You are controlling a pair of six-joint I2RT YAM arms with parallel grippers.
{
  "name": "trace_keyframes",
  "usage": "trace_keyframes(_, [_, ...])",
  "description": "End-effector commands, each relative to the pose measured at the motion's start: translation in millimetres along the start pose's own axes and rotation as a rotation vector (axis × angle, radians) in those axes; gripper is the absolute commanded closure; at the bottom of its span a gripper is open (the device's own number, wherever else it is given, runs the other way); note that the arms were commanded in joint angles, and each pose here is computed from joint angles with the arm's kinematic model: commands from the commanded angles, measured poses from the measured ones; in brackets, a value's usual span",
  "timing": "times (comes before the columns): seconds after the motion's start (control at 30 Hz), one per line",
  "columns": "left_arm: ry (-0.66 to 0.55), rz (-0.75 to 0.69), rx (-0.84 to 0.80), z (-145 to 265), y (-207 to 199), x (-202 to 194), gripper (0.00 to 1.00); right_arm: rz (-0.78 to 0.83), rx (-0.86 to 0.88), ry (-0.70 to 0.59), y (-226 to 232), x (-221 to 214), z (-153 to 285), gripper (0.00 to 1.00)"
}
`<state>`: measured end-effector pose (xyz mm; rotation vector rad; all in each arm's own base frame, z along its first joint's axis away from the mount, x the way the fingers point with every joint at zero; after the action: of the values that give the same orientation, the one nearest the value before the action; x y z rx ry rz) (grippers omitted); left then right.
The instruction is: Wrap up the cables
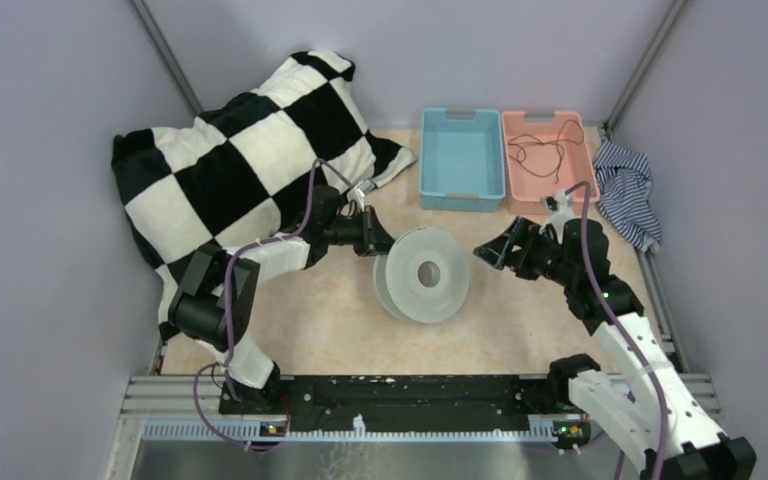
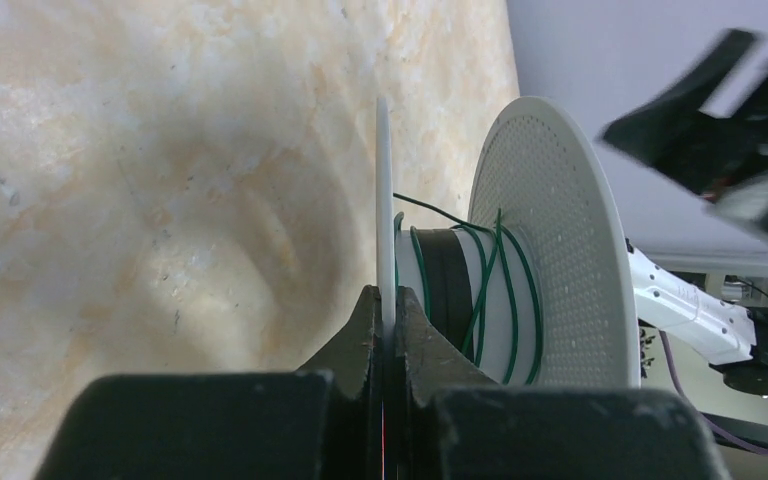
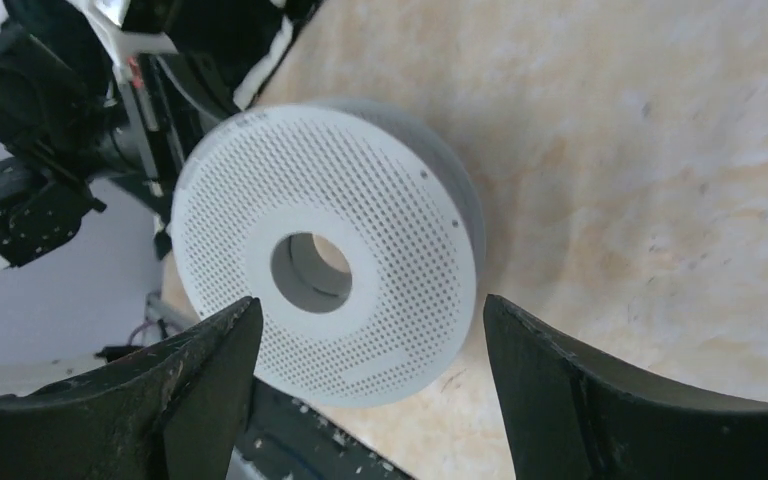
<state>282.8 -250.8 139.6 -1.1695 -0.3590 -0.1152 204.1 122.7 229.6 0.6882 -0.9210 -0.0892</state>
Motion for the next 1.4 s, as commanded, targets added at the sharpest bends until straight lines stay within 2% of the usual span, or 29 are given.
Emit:
trace_keyframes(0.0, [-0.063,-0.113,-0.121,12,-38,13,1.00,-0.193,0.329,0.127,22,-17,-8,0.19])
trace_keyframes(0.17, [-0.126,-0.144,-0.072,20,-32,15,1.00,-0.189,0.316,0.114,18,-12,-10,0.18])
trace_keyframes(0.5, [-0.169,-0.092,-0.077,5,-10,17,1.00,-0.178,0.176,0.041,8,1,-7,0.17])
trace_keyframes(0.77, [-0.244,-0.037,0.026,-2,11,31,1.00,-0.192,0.135,0.010,4,4,-5,0.17])
trace_keyframes(1.07, [-0.232,0.018,0.082,-9,28,30,1.00,-0.185,0.121,0.009,5,6,-4,0.17])
trace_keyframes(1.13, [-0.223,0.011,0.096,-9,29,30,0.91,-0.185,0.122,0.005,5,6,-3,0.17])
trace_keyframes(1.2, [-0.214,0.006,0.110,-8,29,32,0.77,-0.187,0.124,0.006,5,6,-3,0.17])
trace_keyframes(1.37, [-0.209,-0.010,0.175,-5,30,36,0.57,-0.188,0.131,0.005,6,7,-4,0.17])
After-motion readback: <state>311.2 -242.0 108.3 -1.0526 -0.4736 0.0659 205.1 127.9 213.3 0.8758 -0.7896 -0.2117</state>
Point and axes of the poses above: each gripper's point midway between its finger pads, its own z axis back along the fingers, its own y axis along the line the jaws close on, x = y × z, the point moved 4 cm from there along z, back along the fingers, and after that the axes turned 3 degrees about z, right-handed, at the moved point
